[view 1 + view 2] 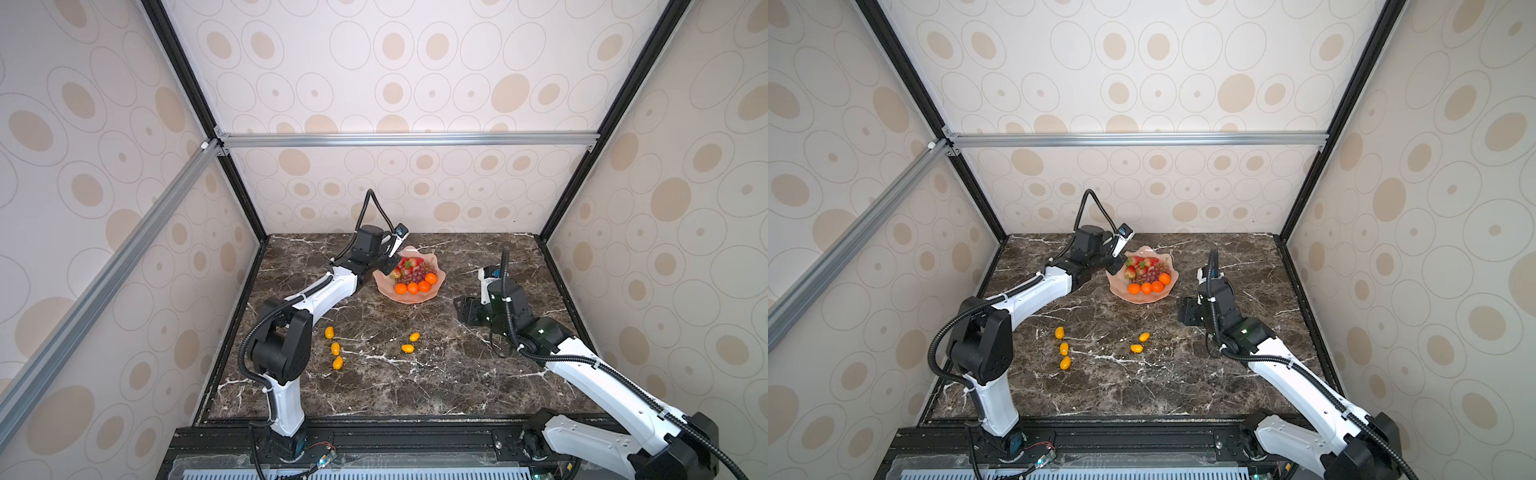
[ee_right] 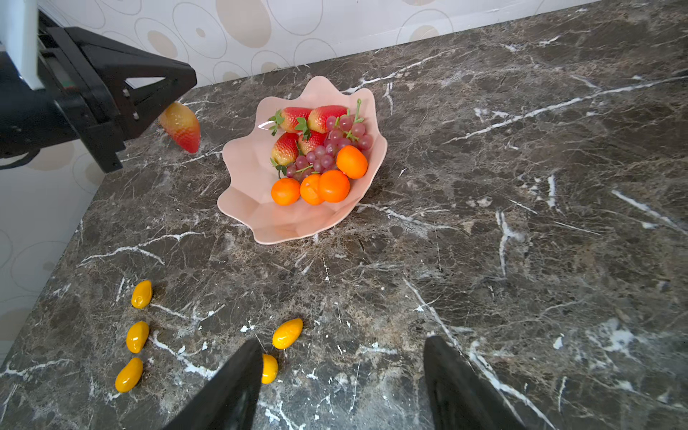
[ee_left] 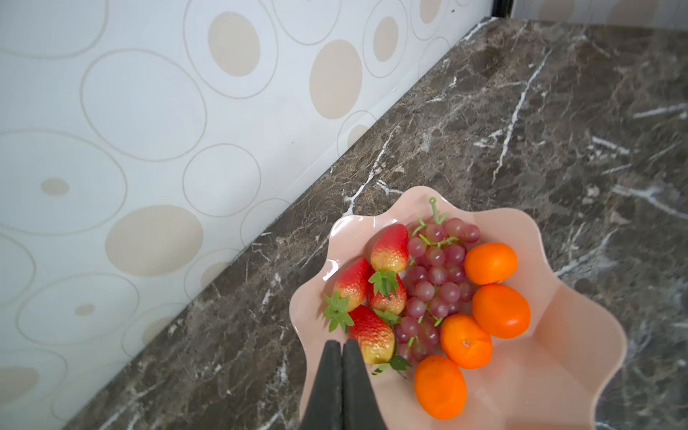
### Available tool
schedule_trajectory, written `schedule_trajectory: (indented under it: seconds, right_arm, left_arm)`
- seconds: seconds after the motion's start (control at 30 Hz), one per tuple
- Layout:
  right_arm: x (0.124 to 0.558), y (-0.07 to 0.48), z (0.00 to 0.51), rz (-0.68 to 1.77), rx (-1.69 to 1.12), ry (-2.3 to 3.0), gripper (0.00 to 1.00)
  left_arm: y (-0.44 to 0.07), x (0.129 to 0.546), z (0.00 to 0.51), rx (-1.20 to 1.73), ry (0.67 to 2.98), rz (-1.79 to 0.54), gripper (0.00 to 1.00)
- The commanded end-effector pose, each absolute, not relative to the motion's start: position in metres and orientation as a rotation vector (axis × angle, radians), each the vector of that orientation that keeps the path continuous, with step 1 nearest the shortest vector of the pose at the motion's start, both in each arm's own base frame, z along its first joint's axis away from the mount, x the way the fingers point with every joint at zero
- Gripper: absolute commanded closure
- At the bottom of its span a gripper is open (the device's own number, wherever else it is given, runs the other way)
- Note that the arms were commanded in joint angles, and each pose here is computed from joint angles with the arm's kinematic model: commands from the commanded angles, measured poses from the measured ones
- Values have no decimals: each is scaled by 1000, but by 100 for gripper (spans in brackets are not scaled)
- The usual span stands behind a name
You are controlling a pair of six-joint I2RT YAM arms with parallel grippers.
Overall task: Place and organize the fake fruits in the fruit bowl
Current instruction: 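Lift the strawberry toward the bowl with the left gripper while the right draws back, then lower the strawberry into the pink bowl and open the left gripper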
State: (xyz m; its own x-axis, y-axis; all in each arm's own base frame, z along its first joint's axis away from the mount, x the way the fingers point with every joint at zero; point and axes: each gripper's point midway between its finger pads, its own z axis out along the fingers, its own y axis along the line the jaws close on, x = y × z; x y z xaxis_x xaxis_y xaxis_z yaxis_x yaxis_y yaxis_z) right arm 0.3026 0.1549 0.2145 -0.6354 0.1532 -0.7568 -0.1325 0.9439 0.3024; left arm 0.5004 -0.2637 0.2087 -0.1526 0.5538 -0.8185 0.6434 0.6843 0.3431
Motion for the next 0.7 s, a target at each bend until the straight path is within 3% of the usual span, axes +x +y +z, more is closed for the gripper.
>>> schedule_trajectory:
  seconds: [0.0,0.27,0.67]
  right_arm:
    - [295,146,209,400,16,2247,29]
    - [289,136,209,370,23,2255,29]
    - [286,132,205,369,29,2275,29]
  left_arm:
    - [-278,510,214,1163,1650,-13,100]
    - [-295,504,173,1541,1469,53,100]
    - [-294,520,125,1769,1434,182,100]
